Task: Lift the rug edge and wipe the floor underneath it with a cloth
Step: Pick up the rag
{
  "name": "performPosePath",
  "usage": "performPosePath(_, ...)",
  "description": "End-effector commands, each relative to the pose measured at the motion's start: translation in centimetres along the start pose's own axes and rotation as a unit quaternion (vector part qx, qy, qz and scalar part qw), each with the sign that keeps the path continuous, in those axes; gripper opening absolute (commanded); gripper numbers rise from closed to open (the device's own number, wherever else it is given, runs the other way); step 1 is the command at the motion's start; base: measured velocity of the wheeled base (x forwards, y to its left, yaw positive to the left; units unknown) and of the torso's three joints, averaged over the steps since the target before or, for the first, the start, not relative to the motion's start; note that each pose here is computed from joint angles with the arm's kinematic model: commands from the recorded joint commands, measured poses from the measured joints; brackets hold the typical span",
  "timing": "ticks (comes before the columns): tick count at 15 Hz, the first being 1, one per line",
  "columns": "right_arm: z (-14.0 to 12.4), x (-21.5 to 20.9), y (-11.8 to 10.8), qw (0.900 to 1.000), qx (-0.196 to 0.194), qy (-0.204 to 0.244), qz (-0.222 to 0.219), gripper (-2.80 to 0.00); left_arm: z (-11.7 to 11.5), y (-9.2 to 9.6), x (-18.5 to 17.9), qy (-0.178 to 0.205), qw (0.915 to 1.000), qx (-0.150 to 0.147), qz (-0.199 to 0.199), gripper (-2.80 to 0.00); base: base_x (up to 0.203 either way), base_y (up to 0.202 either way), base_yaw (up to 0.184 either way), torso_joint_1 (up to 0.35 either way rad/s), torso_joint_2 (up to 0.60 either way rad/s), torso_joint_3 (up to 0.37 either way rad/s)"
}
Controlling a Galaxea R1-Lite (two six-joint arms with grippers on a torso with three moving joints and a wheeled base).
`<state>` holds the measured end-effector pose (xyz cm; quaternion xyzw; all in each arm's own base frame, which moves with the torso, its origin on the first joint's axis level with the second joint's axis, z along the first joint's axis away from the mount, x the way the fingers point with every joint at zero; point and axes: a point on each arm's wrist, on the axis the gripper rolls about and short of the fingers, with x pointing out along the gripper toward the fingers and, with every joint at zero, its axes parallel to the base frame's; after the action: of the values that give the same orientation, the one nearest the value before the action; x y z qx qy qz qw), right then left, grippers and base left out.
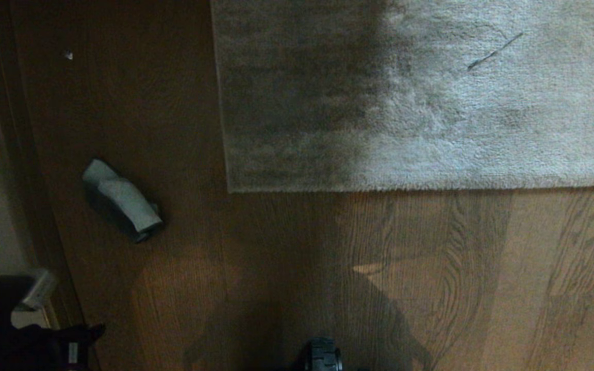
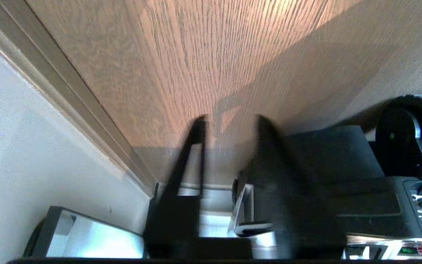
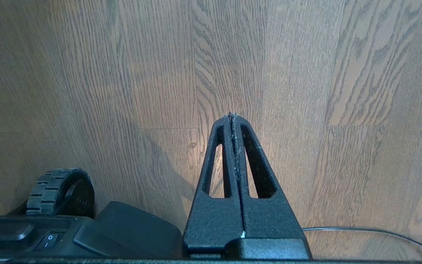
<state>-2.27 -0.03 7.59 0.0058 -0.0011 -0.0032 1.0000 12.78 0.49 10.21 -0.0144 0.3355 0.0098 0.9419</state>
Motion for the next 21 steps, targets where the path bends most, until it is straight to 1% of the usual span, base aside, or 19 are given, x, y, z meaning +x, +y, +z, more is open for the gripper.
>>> performPosePath(1,0.01,0.00,0.00,1.000,0.000,0.000,0.000,-2.80,0.00,0.03,0.33,0.008,1.0000,-0.001,0.001,0.00,0.000,0.000,0.000,0.000,0.00,0.000)
performPosePath(4,0.01,0.00,0.00,1.000,0.000,0.000,0.000,-2.80,0.08,0.03,0.34,0.007,1.0000,-0.001,0.001,0.00,0.000,0.000,0.000,0.000,0.00,0.000)
performPosePath(8,0.01,0.00,0.00,1.000,0.000,0.000,0.000,-2.80,0.46,0.25,0.29,-0.001,0.9999,-0.011,0.002,0.00,0.000,0.000,0.000,0.000,0.00,0.000)
performPosePath(16,0.00,0.00,0.00,1.000,0.000,-0.001,0.000,-2.80,0.32,0.27,0.36,0.004,0.9999,-0.012,-0.002,0.00,0.000,0.000,0.000,0.000,0.00,0.000)
performPosePath(18,0.01,0.00,0.00,1.000,0.000,0.000,0.000,-2.80,0.61,0.13,0.61,0.006,0.9998,-0.009,-0.016,0.00,0.000,0.000,0.000,0.000,0.00,0.000)
performPosePath(21,0.01,0.00,0.00,1.000,0.000,0.000,0.000,-2.80,0.13,-0.14,0.60,0.016,0.9981,-0.008,-0.059,0.00,0.000,0.000,0.000,0.000,0.00,0.000)
